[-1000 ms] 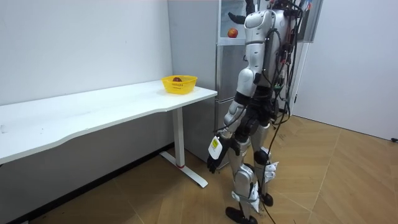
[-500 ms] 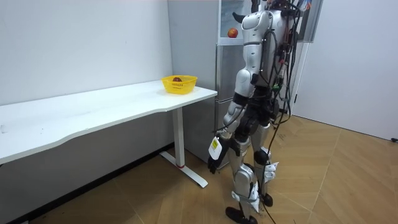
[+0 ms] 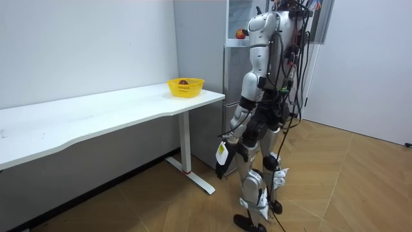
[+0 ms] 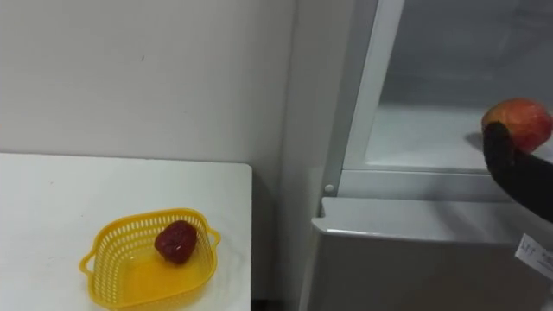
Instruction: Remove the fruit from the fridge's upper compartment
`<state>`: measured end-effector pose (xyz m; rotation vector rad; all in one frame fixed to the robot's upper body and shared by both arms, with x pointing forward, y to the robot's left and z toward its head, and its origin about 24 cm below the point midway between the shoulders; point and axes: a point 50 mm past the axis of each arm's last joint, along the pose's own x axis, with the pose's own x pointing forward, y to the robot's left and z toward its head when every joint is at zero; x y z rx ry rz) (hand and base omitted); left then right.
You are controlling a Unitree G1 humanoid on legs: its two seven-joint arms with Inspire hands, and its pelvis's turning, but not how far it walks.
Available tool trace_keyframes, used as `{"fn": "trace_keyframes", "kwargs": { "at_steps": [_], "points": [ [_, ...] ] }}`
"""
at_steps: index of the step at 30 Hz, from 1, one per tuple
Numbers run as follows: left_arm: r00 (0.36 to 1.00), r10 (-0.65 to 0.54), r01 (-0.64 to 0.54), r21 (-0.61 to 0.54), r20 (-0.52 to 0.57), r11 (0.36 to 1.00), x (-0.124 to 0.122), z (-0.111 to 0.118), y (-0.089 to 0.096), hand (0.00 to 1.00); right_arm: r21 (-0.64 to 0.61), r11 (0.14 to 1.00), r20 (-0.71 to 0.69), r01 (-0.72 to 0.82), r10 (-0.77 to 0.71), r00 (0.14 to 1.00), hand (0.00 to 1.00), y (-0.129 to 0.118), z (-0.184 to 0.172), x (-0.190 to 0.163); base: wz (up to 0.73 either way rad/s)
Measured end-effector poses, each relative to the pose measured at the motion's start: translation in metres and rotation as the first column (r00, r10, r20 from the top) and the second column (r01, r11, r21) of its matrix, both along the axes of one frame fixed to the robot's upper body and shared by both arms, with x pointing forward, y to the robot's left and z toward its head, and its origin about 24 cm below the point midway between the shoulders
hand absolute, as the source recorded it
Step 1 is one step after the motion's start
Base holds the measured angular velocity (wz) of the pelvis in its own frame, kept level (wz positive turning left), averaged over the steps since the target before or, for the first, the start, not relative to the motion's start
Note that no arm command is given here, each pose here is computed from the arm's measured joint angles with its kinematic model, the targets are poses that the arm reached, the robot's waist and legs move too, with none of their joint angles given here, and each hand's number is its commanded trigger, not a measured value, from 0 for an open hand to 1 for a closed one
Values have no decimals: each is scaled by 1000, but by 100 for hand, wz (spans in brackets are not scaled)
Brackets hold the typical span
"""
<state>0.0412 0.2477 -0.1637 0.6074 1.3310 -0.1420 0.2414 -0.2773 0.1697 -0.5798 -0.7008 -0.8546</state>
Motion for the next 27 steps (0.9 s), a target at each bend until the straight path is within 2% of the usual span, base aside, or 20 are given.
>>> {"fn": "trace_keyframes", "kwargs": {
  "at_steps": [7, 12, 15, 22, 27],
  "points": [
    [999, 31, -31, -20, -10, 999, 0, 1, 5, 0, -10, 999, 7, -37, 37, 999, 0, -3, 18, 10, -5],
    [999, 43, -44, -4, -7, 999, 0, 3, 12, 0, -22, 1000, -10, -15, 14, 1000, 0, -23, 37, 24, 0],
    [999, 44, -44, 1, -3, 999, 1, 4, 13, 0, -38, 999, 2, -10, 10, 1000, 0, -25, 46, 25, 0],
    [999, 37, -37, 11, 4, 999, 3, 5, 16, 0, -41, 999, 3, -5, 5, 1000, 0, -26, 48, 26, 4],
    [999, 35, -35, 14, 6, 999, 3, 6, 17, 0, -15, 1000, -54, 26, -26, 998, 0, -38, 41, 35, 8]
  ]
}}
